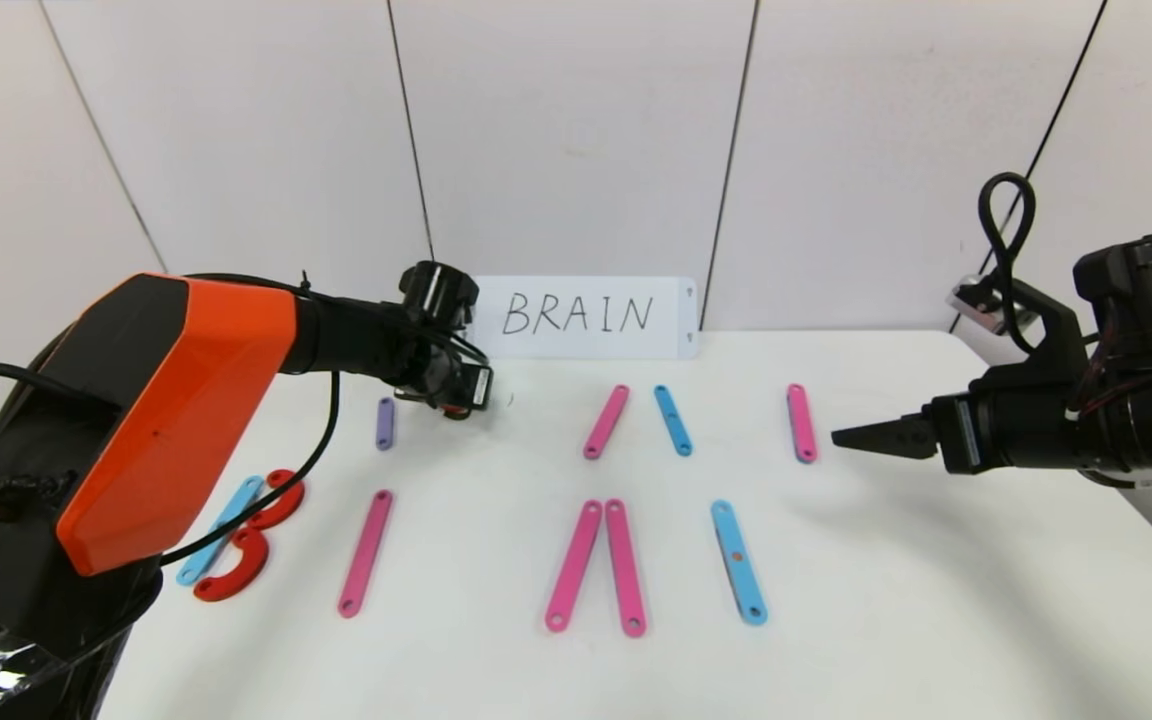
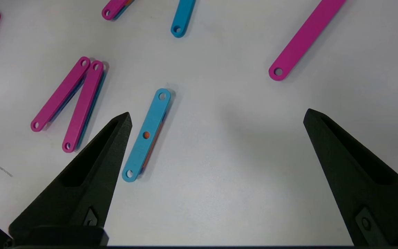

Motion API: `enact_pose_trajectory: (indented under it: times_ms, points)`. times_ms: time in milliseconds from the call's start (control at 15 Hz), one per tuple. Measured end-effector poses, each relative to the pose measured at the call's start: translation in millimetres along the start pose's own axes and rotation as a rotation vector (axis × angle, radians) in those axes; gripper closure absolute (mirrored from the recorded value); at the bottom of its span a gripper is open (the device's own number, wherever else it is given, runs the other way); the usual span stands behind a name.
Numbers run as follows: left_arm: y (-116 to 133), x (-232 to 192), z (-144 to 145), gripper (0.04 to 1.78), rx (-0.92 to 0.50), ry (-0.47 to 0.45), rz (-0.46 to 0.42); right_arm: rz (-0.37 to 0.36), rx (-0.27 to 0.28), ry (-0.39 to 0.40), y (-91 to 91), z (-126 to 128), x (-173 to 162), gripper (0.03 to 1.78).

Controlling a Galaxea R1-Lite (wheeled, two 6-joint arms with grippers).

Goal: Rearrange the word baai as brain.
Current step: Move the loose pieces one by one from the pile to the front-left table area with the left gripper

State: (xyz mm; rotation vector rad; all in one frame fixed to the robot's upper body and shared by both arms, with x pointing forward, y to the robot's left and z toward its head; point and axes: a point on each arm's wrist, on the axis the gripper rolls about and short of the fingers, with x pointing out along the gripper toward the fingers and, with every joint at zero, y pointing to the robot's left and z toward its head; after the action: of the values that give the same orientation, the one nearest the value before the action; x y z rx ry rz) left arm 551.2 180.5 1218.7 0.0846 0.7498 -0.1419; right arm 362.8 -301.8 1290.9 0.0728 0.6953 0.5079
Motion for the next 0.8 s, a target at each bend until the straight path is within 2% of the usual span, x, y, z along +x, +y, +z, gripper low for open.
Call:
enact_pose_trajectory:
  times_ms: [133, 267, 333, 800]
  points:
    - [-0.1, 0.8, 0.1, 1.22, 0.0, 0.0, 0.002, 0.0, 0.0, 0.0, -0.1, -0.1, 0.2, 0.07]
    - [-0.1, 1.1, 0.2, 1.47, 0.0, 0.0, 0.003, -0.001, 0.0, 0.0, -0.2, -0.1, 0.1, 0.07]
    - [-0.1, 1.3, 0.2, 1.52, 0.0, 0.0, 0.003, -0.001, 0.001, 0.0, -0.4, -0.2, 0.0, 0.07]
    - [-0.1, -5.2, 3.0, 1.52, 0.0, -0.003, 0.002, 0.0, -0.001, 0.0, 0.2, 0.0, 0.2, 0.07]
